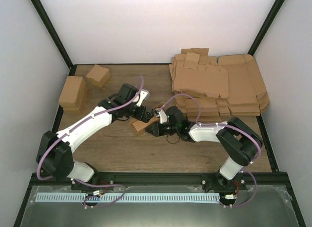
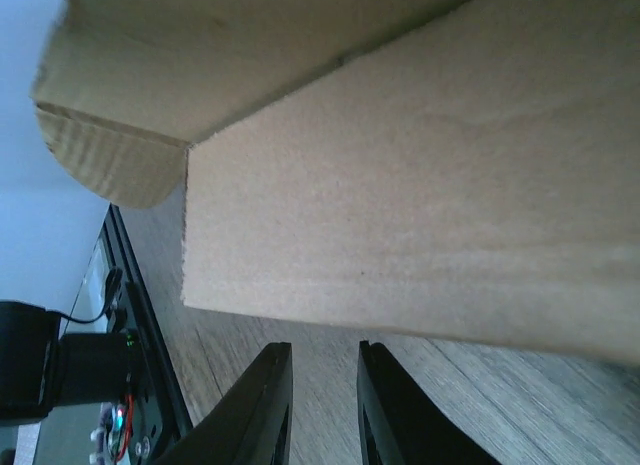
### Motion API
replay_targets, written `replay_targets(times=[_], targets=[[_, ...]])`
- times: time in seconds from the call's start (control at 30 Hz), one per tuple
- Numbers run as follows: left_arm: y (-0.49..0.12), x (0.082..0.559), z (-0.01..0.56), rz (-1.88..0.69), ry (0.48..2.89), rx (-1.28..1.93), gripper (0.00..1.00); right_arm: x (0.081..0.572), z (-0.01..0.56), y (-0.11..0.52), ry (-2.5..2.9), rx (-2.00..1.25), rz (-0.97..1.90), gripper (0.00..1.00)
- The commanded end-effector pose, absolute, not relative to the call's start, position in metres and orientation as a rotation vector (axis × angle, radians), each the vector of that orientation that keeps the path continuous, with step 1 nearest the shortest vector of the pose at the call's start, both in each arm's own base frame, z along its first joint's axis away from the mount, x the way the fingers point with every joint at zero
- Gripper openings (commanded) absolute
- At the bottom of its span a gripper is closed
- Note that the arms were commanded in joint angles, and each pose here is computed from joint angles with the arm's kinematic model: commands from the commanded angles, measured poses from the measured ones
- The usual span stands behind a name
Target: Fold the paper box
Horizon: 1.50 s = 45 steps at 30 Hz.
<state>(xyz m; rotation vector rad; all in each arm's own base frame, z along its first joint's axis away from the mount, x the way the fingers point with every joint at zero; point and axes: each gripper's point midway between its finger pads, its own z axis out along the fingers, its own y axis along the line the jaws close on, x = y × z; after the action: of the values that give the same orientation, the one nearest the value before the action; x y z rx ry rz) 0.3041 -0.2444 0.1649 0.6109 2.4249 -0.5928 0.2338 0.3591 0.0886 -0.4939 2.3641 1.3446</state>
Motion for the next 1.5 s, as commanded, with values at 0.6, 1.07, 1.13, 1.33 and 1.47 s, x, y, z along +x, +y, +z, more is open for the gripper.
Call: replay_targets(times=[0.6,1.07,1.13,1.33,1.47], targets=[[-0.264,0.323,0.175,-0.340,2.410,0.872,1.00,0.317,0.148,0.234,2.107,-0.501,0.932,0.46],[-0.199,0.263,0.194,-0.446,2.528,0.242,1.00,0.369,0.176,0.260,1.871,-0.838,0.757,0.83],[-0.197,0.256,0.195,-0.518,2.510,0.163,1.00,0.374,0.165,0.263,1.886,-0.880,0.743,0.82],[-0.181,0.252,0.190,-0.504,2.480,0.059,1.00,0.378,0.159,0.276,1.873,-0.992,0.779,0.72],[-0.176,0.257,0.184,-0.517,2.489,0.073,1.00,0.366,0.156,0.279,1.837,-1.027,0.828,0.60]])
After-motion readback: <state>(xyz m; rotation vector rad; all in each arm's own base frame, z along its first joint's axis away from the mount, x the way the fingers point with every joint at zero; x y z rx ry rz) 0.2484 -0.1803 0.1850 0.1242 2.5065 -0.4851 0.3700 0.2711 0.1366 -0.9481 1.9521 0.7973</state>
